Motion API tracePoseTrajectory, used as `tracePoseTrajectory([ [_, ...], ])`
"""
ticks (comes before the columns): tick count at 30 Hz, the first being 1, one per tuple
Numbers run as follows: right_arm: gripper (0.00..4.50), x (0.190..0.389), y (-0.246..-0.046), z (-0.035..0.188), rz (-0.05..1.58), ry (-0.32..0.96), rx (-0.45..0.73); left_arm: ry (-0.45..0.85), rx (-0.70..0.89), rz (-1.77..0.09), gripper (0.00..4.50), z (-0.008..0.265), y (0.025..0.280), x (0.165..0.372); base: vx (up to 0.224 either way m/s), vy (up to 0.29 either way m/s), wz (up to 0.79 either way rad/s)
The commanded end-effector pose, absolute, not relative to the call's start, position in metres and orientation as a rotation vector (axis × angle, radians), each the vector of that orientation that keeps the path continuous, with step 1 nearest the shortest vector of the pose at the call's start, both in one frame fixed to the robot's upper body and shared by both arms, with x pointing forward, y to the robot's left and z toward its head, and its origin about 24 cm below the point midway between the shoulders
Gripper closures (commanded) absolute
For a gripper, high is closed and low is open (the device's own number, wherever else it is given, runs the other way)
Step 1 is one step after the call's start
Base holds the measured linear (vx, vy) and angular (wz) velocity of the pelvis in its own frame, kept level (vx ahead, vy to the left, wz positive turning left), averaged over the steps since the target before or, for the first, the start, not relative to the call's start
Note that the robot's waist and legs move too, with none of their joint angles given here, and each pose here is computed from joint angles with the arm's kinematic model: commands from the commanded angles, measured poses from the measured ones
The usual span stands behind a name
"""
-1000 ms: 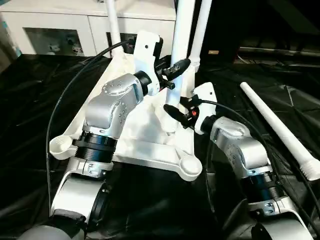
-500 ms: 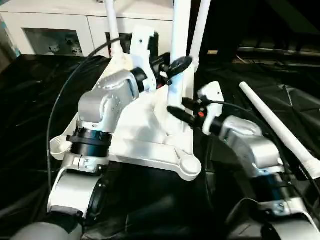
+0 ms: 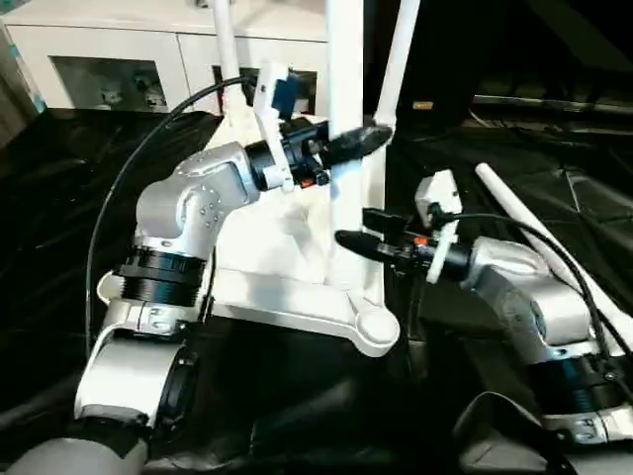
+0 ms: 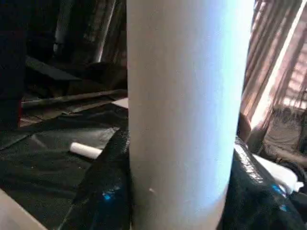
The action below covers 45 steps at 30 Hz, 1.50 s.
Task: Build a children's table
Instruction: Pick table leg
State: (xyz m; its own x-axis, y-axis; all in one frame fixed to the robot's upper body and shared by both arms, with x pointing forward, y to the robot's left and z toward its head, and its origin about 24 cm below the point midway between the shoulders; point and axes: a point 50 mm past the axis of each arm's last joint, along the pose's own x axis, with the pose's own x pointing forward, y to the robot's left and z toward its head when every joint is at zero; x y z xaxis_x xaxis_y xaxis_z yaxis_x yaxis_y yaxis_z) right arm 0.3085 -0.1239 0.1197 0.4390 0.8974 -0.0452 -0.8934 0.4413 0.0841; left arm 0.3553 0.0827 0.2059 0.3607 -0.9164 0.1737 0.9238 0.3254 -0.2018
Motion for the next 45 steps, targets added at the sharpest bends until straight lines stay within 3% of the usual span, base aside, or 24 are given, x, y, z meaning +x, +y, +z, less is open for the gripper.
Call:
tracePoseTrajectory([
  [1, 2.66, 0.306, -0.124, 0.126, 1.134, 0.062, 0.044, -0.052, -0.304, -1.174, 2.64, 0.211, 0.085, 0.358, 0.000, 0.000, 0.00],
  [7, 2.66, 0.310, -0.123, 0.125, 1.093, 0.048, -0.005, -0.054, -0.284, -1.114, 2.69, 0.214, 0.084, 0.361, 0.000, 0.000, 0.00],
  [9, 2.10, 0.319, -0.121, 0.123, 1.015, 0.059, -0.002, -0.054, -0.230, -1.062, 2.69, 0.216, 0.079, 0.362, 0.000, 0.000, 0.00],
  [16, 1.64, 0.333, -0.106, 0.117, 0.843, 0.084, -0.019, -0.065, -0.149, -0.929, 2.69, 0.218, 0.065, 0.363, 0.000, 0.000, 0.00],
  [23, 1.64, 0.339, -0.095, 0.114, 0.804, 0.097, 0.004, -0.055, -0.065, -0.877, 2.70, 0.215, 0.058, 0.364, 0.000, 0.000, 0.00],
  [31, 2.43, 0.339, -0.095, 0.115, 0.821, 0.092, 0.004, -0.048, -0.054, -0.840, 2.70, 0.215, 0.065, 0.366, 0.000, 0.000, 0.00],
  [32, 2.52, 0.339, -0.095, 0.115, 0.824, 0.091, 0.002, -0.048, -0.054, -0.842, 2.35, 0.215, 0.066, 0.366, 0.000, 0.000, 0.00],
  [38, 2.63, 0.331, -0.100, 0.122, 0.949, 0.060, -0.008, -0.040, -0.097, -0.924, 1.66, 0.214, 0.077, 0.364, 0.000, 0.000, 0.00],
  [45, 2.64, 0.311, -0.117, 0.129, 1.155, 0.060, 0.008, -0.025, -0.145, -1.127, 1.38, 0.210, 0.088, 0.359, 0.000, 0.000, 0.00],
])
